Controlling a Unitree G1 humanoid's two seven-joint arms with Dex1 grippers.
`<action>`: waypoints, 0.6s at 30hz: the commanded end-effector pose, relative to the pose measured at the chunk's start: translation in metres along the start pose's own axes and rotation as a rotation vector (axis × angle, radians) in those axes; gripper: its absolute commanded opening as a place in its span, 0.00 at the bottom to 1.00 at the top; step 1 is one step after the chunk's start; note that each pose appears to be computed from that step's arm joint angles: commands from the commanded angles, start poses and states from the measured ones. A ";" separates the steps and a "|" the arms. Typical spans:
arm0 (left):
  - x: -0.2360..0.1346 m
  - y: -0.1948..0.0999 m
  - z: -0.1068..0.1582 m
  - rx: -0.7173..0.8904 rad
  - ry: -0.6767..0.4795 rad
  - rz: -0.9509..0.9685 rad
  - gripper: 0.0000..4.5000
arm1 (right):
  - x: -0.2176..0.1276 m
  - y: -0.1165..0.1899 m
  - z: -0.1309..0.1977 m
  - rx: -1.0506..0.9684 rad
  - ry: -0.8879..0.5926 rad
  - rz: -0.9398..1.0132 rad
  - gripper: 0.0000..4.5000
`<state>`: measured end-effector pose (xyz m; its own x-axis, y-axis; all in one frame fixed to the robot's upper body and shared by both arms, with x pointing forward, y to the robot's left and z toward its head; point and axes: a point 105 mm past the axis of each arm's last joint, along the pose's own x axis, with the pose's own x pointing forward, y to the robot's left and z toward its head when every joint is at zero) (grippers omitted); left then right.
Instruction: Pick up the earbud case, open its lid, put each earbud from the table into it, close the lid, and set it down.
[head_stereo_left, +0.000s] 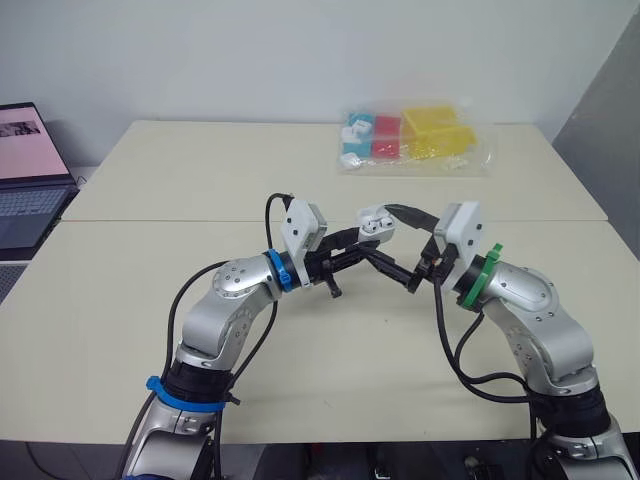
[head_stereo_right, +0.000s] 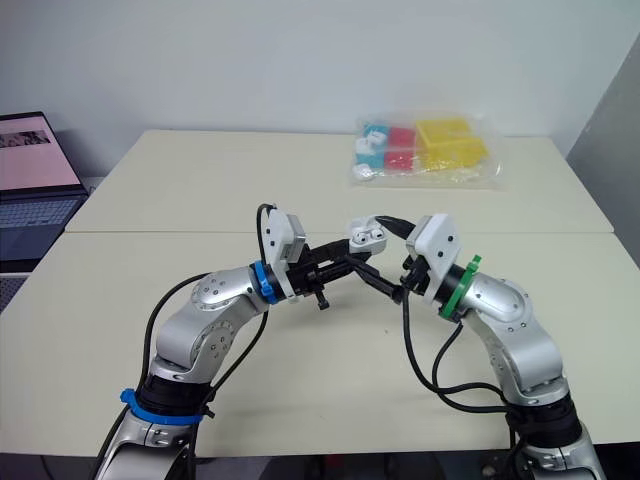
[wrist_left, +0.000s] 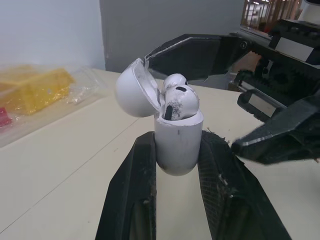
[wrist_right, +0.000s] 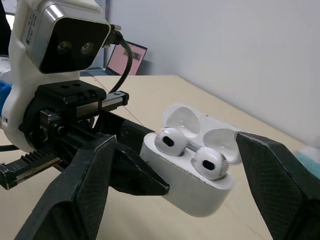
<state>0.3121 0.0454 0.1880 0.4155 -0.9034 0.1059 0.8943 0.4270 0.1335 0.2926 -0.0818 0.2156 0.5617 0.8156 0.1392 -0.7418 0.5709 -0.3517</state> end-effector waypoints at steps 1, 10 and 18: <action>0.000 -0.006 0.015 0.043 -0.051 -0.024 0.17 | -0.017 -0.001 0.029 -0.072 -0.061 0.029 0.88; 0.000 -0.009 0.011 0.054 -0.037 -0.054 0.17 | -0.025 -0.040 0.059 -0.177 0.028 0.081 0.88; 0.002 -0.017 0.009 0.072 -0.036 -0.111 0.17 | 0.003 -0.067 0.064 -0.173 0.104 0.153 0.60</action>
<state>0.3022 0.0401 0.1846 0.3418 -0.9347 0.0978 0.9209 0.3538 0.1636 0.3191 -0.1132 0.2989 0.5026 0.8645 0.0062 -0.7497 0.4394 -0.4950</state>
